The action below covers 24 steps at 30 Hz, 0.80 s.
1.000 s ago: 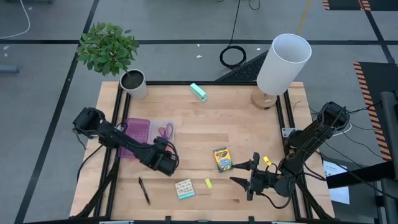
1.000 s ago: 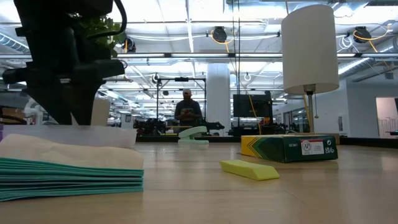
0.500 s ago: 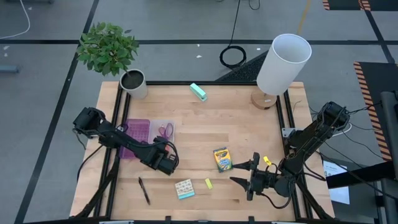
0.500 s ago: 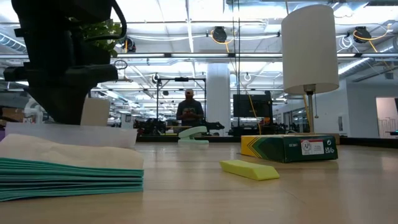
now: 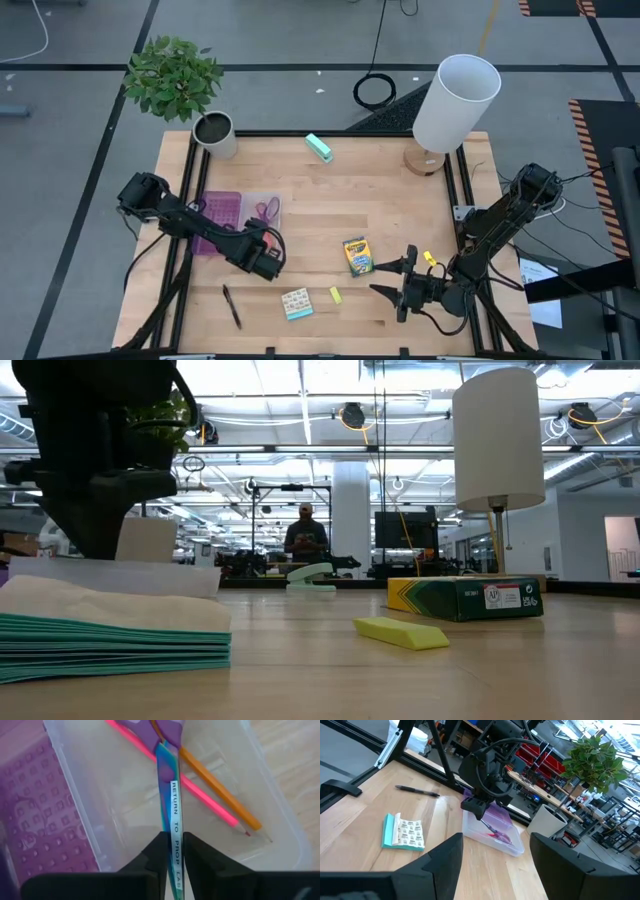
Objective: Pack school essentials
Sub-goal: Put the violet scissor into the purple supply box, then put the black pen into the purple supply box
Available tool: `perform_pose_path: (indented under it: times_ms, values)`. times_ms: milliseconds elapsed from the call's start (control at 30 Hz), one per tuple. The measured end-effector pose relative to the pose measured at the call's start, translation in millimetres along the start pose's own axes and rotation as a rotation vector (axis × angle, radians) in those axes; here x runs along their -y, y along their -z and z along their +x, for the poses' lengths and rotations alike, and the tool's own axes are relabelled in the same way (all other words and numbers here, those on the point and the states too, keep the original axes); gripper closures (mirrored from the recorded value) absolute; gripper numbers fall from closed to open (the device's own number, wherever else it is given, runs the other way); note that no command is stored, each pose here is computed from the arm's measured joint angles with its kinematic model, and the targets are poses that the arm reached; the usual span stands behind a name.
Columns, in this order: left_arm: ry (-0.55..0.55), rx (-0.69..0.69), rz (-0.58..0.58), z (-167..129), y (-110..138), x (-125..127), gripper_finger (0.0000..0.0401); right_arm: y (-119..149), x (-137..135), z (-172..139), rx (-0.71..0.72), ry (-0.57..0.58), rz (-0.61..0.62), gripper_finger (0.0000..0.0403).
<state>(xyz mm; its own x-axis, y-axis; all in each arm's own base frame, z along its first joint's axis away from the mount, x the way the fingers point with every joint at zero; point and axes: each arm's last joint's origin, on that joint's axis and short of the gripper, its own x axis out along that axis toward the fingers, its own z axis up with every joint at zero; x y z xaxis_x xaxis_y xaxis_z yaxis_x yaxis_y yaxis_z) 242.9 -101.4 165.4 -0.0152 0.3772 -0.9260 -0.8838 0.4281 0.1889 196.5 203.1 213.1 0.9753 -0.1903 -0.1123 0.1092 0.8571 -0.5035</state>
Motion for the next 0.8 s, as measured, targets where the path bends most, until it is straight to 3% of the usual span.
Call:
perform_pose_path:
  times_ms: [533,800]
  values:
    - [-0.027,0.022,0.039,-0.1,-0.7,-2.8,0.0254,0.0,0.0,0.0,0.000,0.000,0.000,0.0179]
    - [0.007,0.093,0.056,-14.5,-2.5,3.5,0.0255,0.0,0.0,0.1,0.000,0.000,0.023,0.0179]
